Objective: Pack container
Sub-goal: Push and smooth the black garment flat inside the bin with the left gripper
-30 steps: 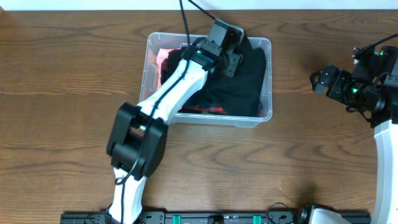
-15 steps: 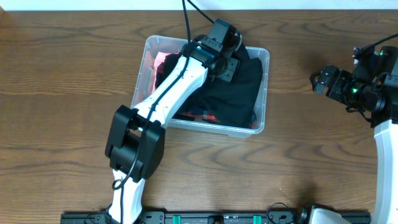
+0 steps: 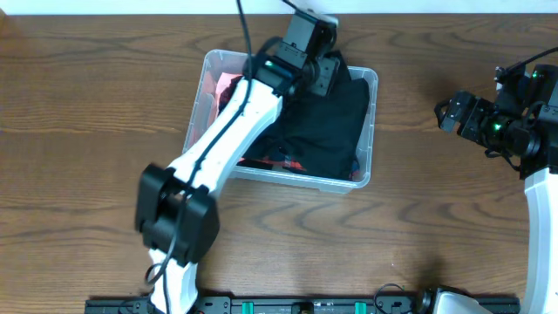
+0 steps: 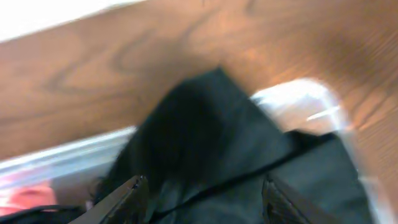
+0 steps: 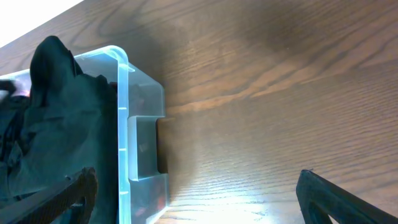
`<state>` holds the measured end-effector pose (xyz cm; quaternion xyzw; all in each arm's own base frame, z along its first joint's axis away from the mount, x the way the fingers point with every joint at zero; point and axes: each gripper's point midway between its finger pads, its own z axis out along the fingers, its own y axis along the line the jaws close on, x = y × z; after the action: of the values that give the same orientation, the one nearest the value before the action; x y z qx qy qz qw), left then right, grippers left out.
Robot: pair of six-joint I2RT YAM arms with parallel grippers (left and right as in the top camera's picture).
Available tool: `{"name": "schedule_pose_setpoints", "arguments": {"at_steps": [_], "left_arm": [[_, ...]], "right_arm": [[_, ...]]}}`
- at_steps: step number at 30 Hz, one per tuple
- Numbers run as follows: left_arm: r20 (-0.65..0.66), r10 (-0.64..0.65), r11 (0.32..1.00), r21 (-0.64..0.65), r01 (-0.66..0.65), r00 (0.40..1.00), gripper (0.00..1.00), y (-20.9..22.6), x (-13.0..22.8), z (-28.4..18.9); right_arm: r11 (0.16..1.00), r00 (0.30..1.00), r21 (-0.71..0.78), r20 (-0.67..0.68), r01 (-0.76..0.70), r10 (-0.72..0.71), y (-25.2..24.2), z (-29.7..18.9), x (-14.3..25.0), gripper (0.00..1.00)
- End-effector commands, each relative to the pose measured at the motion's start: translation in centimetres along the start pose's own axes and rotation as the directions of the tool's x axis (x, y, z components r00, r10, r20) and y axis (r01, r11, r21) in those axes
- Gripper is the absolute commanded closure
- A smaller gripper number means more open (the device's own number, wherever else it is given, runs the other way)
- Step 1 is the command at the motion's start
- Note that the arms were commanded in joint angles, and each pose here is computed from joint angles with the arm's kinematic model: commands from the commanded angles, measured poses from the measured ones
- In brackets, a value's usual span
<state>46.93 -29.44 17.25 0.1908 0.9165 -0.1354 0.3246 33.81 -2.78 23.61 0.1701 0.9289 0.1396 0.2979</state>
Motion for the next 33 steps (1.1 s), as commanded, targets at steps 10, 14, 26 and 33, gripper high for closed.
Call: {"name": "schedule_pose_setpoints", "arguments": {"at_steps": [10,14,26,33], "left_arm": [[-0.284,-0.023,0.999,-0.033,0.015,0.958,0.41,1.5,8.7,6.6],[-0.184,-0.047,0.999,-0.032,0.041,0.982,0.33,1.0,4.8,3.5],[-0.152,-0.176,0.983,-0.069,0.168,0.973,0.22,1.1,2.7,-15.7],[-0.405,-0.085,0.994,-0.092,0.052,0.911,0.22,0.9,9.4,-16.0]], "right_arm": [[1.0,1.0,0.003,0.003,0.007,-0.007,-0.1,-0.1,-0.1,0.01],[1.0,1.0,0.003,0.003,0.007,-0.007,-0.1,-0.1,-0.1,0.01],[1.0,1.0,0.003,0.003,0.007,-0.007,-0.1,-0.1,-0.1,0.01],[1.0,1.0,0.003,0.003,0.007,-0.007,-0.1,-0.1,-0.1,0.01]]}}
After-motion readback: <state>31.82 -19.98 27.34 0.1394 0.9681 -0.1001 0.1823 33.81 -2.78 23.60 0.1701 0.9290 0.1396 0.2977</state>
